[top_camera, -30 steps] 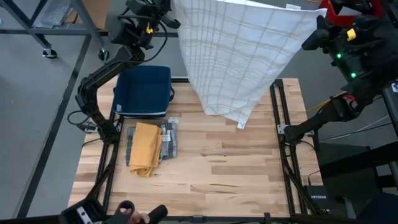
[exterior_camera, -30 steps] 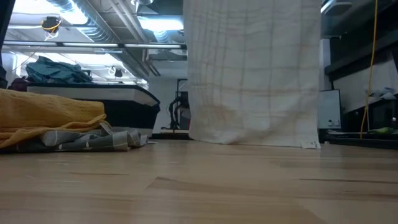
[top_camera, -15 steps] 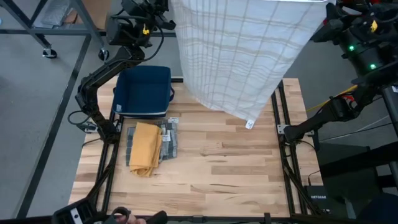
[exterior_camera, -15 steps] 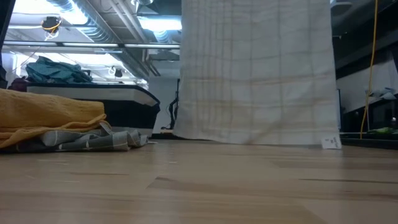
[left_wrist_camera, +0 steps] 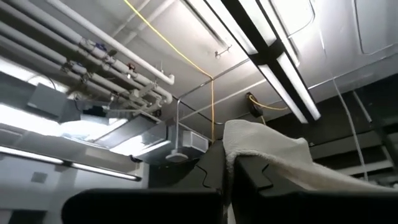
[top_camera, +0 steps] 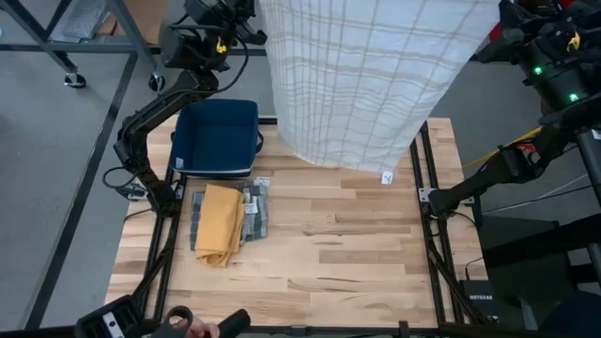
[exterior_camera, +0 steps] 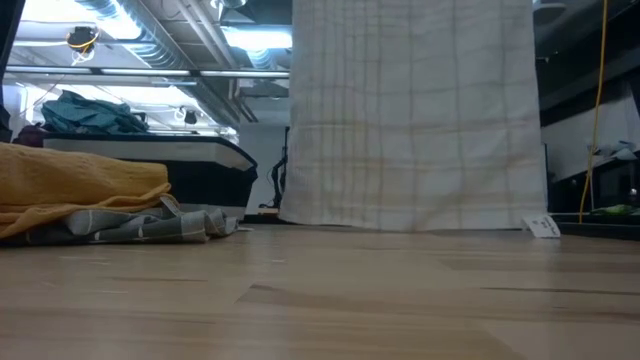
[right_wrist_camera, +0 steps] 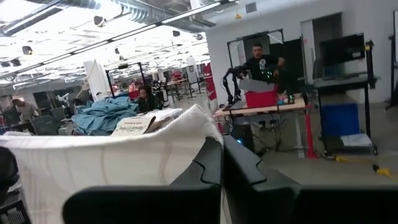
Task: Fold towel
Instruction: Fold the white towel
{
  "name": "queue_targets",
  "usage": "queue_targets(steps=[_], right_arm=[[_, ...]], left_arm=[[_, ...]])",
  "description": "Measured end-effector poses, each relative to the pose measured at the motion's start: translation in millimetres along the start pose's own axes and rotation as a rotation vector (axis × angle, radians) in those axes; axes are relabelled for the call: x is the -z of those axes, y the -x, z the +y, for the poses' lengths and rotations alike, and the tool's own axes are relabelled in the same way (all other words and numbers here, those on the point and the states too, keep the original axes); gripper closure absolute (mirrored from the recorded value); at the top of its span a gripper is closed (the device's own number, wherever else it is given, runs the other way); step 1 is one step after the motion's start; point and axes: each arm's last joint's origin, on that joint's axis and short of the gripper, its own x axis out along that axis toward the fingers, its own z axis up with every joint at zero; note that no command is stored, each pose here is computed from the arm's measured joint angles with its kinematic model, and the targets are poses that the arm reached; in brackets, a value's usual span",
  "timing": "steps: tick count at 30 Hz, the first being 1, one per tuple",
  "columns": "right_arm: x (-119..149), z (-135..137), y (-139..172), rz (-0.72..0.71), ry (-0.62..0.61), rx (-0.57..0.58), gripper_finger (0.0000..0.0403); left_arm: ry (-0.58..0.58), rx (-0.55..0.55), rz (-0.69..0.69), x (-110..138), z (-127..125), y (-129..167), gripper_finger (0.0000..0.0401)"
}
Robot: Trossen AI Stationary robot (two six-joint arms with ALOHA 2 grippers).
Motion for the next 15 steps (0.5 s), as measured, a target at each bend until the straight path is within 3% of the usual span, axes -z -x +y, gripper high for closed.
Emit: queue_targets(steps=[9,15], right_arm=[[-3,-2,0,-0.023,-0.04,-0.013,0.0398],[7,6,0,0.029,0.111,0.004,0.0398]], left_arm=[[0.014,-0.01,0.005,1,9,0,0.0401],[0.164,0.146,-0.002,-4,4,0,0.0401]])
